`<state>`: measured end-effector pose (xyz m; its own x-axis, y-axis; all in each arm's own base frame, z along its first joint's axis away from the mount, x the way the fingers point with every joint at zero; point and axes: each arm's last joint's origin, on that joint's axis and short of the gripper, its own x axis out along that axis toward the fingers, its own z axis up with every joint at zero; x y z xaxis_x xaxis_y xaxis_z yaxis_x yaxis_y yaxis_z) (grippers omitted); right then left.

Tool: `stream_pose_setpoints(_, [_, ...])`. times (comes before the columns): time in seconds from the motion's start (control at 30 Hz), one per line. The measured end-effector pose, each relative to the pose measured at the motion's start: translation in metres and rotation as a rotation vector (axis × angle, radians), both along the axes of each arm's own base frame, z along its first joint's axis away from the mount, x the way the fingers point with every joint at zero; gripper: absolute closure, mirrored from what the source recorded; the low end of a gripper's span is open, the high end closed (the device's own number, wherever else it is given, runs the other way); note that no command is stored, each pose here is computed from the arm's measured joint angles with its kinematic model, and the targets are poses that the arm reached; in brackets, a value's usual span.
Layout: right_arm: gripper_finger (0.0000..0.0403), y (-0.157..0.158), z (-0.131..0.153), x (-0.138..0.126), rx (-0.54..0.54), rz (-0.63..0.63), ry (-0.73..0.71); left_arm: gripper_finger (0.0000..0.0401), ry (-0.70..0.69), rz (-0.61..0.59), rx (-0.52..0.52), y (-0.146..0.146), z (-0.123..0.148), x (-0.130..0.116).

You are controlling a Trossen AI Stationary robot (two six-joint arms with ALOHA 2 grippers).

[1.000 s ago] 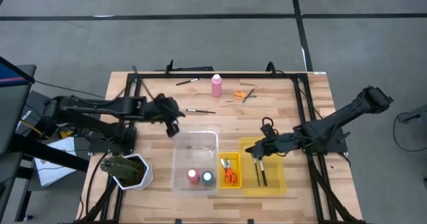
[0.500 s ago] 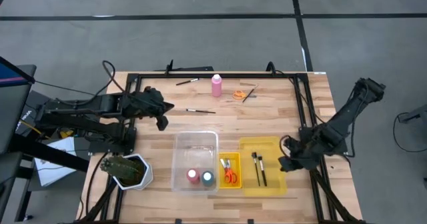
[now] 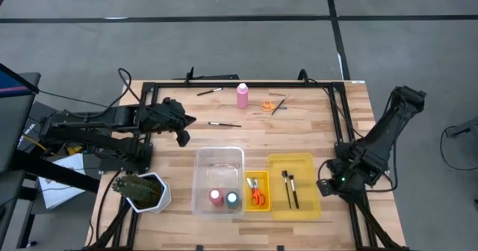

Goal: Pick & Place Paint Supplies
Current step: Adjust the right yellow bin

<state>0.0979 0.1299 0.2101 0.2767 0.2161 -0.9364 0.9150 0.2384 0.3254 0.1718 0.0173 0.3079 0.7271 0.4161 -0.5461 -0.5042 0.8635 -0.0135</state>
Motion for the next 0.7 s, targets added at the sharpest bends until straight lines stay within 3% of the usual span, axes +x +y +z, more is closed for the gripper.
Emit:
stream_pose_setpoints(0.23, [0.0403,0.008,-0.017,0.011,-0.047,0.007,0.107,0.0401,-0.006,0.0,0.0,0.0,0.001,0.0])
stream_pose_setpoints(0.7, [0.0403,0.025,-0.035,0.04,-0.01,0.002,0.029,0.0401,-0.006,0.0,-0.001,0.0,0.001,0.0])
